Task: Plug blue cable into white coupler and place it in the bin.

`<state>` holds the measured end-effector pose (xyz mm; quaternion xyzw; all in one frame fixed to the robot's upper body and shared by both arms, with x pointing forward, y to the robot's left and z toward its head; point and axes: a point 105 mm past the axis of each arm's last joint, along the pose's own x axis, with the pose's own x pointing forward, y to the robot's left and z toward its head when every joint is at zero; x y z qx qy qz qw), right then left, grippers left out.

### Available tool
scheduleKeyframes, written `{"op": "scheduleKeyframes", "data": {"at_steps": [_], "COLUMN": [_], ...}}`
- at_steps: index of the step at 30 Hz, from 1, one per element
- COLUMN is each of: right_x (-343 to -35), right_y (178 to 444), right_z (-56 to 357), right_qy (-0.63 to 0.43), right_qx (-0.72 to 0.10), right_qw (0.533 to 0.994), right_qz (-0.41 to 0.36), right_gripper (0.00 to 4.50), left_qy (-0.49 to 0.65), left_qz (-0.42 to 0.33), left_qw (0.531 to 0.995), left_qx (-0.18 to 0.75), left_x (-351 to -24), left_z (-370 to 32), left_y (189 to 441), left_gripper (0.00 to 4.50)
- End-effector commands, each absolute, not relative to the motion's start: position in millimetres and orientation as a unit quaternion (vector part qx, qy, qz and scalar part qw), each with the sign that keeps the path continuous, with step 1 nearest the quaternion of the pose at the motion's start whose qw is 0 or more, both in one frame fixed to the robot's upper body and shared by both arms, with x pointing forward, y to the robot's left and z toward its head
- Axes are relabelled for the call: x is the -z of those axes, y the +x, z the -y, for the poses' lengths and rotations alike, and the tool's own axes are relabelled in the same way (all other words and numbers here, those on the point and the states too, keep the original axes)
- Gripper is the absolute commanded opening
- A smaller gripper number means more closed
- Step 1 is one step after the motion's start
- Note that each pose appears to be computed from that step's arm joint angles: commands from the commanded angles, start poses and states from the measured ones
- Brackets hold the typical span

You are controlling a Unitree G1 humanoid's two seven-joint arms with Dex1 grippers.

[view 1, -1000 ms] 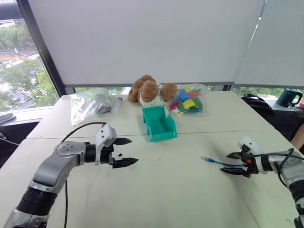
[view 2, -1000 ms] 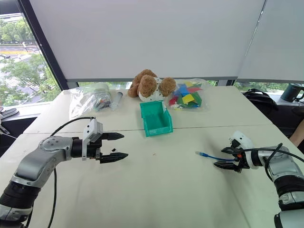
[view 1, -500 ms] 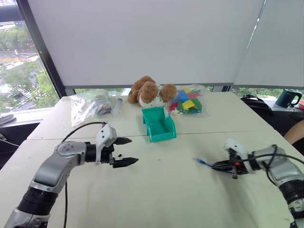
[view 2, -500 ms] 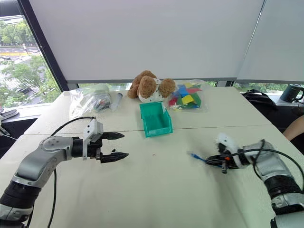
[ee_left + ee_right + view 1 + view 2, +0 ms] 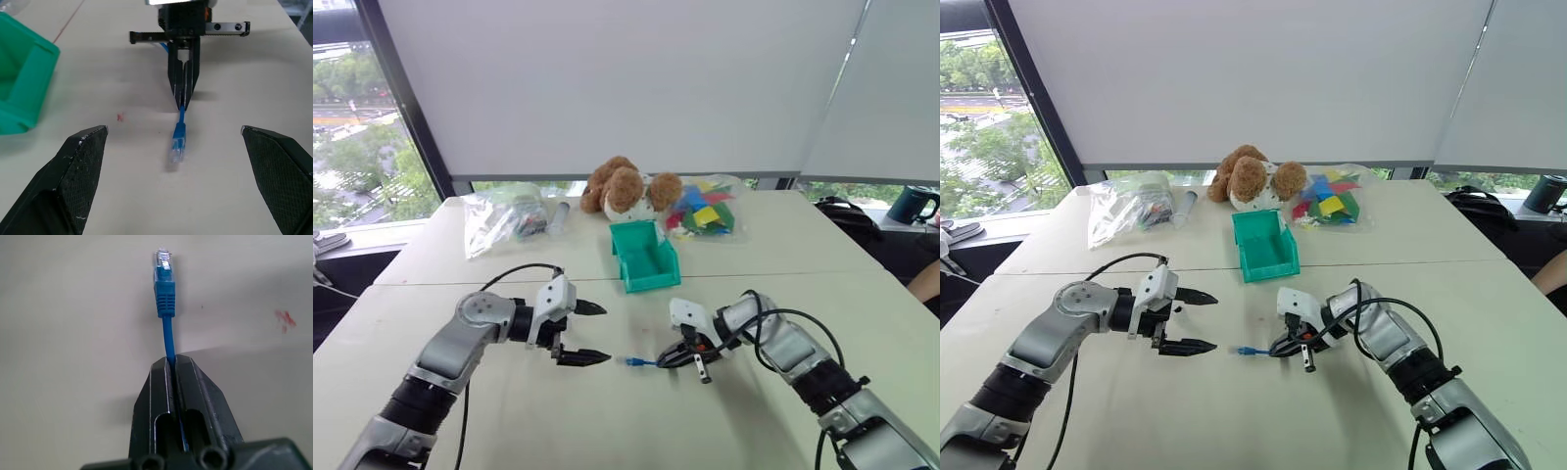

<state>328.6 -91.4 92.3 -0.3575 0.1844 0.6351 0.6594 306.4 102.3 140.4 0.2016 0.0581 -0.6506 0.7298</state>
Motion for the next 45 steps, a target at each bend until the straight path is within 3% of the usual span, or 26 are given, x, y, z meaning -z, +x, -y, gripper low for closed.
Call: {"op": "scheduleKeyframes", "data": {"at_steps": [1, 4, 9, 14, 22, 25, 32, 38, 45], "right_x": [-89.4, -101.2, -132.9, -155.0, -156.6, -158.2, -159.0, -138.0, -138.6], "right_y": [336.7, 330.1, 316.4, 296.3, 271.4, 263.7, 250.9, 240.3, 264.9], "right_z": [93.5, 91.5, 96.7, 109.2, 127.8, 131.4, 134.4, 130.8, 108.1], "right_qy": [-0.398, -0.38, -0.363, -0.343, -0.304, -0.284, -0.193, -0.025, 0.17], "right_qx": [-0.609, -0.615, -0.598, -0.57, -0.513, -0.497, -0.468, -0.439, -0.399], "right_qw": [0.662, 0.671, 0.703, 0.738, 0.792, 0.808, 0.85, 0.878, 0.878], "right_qz": [-0.179, -0.167, -0.13, -0.117, -0.133, -0.137, -0.147, -0.191, -0.203], "right_gripper": [0.6, 1.9, 4.48, 4.48, 4.48, 4.5, 4.5, 4.5, 4.5], "left_qy": [0.225, 0.234, 0.247, 0.253, 0.256, 0.247, 0.235, 0.208, 0.197], "left_qz": [-0.05, -0.055, -0.067, -0.076, -0.104, -0.11, -0.111, -0.004, 0.056], "left_qw": [0.71, 0.699, 0.683, 0.682, 0.688, 0.692, 0.698, 0.731, 0.745], "left_qx": [0.666, 0.674, 0.684, 0.682, 0.672, 0.669, 0.667, 0.65, 0.635], "left_x": [-138.3, -128.2, -111.0, -98.7, -78.5, -76.0, -72.1, -116.6, -151.0], "left_z": [-96.5, -91.6, -82.2, -73.4, -69.6, -69.4, -68.7, -52.3, -45.1], "left_y": [305.0, 305.2, 307.8, 315.1, 324.5, 326.5, 324.8, 332.6, 332.0], "left_gripper": [4.5, 4.5, 4.5, 4.5, 4.5, 3.7, 0.19, 0.09, 0.09]}}
